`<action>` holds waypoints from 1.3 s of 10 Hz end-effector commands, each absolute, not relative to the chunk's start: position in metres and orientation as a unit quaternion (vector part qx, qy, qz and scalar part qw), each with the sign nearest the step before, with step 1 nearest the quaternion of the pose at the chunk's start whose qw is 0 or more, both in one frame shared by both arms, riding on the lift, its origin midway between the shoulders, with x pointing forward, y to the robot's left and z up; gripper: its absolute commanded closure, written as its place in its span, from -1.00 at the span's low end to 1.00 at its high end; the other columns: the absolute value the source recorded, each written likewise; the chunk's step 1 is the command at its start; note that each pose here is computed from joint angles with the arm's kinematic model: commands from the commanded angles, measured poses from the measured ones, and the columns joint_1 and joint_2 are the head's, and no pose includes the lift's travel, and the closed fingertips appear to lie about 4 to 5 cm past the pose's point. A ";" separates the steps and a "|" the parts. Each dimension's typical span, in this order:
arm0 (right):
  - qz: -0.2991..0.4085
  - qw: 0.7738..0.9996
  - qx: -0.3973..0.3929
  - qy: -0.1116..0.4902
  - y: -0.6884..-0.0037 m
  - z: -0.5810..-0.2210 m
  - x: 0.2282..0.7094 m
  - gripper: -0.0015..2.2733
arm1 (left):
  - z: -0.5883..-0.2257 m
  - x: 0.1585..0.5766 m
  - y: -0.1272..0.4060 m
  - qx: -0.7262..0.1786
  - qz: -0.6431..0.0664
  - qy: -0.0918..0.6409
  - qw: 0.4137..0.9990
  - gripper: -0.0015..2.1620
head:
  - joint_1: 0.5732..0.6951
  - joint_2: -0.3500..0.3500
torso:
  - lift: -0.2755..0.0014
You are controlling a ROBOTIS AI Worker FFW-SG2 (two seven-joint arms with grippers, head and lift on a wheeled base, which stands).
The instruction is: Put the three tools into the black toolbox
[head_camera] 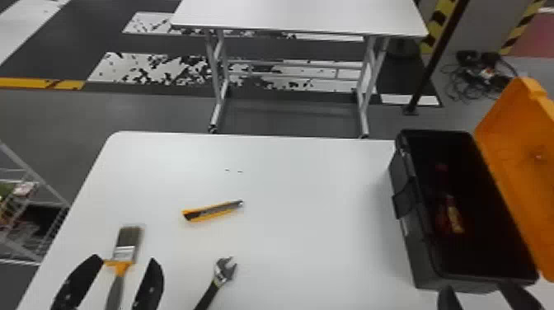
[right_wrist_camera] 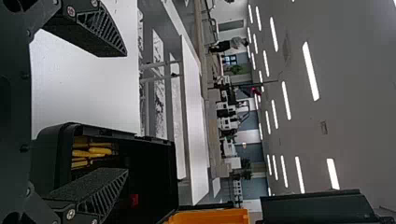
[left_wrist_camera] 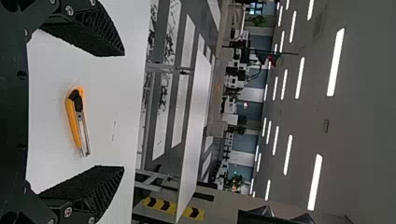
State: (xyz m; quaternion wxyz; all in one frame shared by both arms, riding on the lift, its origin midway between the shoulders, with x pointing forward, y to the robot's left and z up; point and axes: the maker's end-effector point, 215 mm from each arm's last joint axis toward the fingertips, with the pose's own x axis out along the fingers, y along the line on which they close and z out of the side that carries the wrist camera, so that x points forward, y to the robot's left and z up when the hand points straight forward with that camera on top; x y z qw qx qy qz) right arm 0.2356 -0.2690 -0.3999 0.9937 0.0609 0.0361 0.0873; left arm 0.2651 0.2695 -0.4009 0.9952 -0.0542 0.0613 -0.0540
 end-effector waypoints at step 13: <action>0.089 0.994 0.059 0.031 -0.269 -0.398 0.235 -0.90 | -0.440 0.265 0.257 -0.061 -0.079 0.129 0.987 -0.87 | 1.00 -0.04 | 0.62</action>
